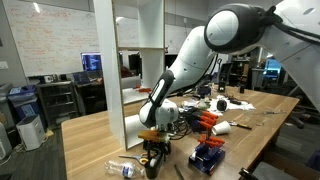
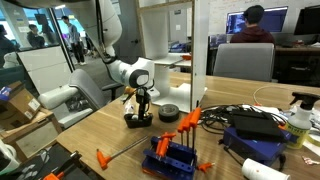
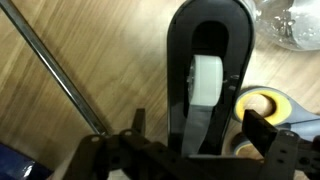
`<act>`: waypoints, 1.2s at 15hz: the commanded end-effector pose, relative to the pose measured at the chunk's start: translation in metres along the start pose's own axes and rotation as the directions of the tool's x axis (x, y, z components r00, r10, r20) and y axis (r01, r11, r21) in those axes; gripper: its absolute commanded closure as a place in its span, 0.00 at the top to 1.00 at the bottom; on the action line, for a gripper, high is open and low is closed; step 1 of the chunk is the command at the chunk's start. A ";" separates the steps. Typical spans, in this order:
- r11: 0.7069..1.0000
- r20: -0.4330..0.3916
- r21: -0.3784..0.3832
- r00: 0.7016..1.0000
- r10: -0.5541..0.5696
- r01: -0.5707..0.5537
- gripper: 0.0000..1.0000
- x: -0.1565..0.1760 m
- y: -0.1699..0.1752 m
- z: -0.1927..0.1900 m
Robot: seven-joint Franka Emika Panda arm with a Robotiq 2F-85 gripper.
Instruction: Put the black object in the middle shelf
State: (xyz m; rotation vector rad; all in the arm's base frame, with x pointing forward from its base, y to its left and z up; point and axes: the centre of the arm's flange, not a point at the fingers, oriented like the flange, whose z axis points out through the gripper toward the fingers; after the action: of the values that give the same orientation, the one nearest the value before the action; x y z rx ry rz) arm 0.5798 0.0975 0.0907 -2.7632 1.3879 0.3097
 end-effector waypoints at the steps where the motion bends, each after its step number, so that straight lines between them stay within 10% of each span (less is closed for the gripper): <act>1: 1.000 0.017 0.019 1.000 -0.016 0.016 1.00 0.014 -0.010 0.020; 4: 1.000 0.025 0.012 0.999 -0.022 0.022 1.00 0.017 -0.009 0.027; 5: 1.000 0.022 0.010 0.999 -0.025 0.025 0.75 0.019 -0.010 0.029; 11: 0.999 0.013 0.016 0.999 -0.040 0.040 0.35 0.021 -0.011 0.021; 18: 0.999 0.012 0.005 0.999 -0.046 0.046 0.31 0.024 0.000 -0.003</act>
State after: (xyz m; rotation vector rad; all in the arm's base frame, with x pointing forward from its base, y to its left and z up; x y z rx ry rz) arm 0.5909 0.0861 0.0631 -2.7839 1.3387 0.3232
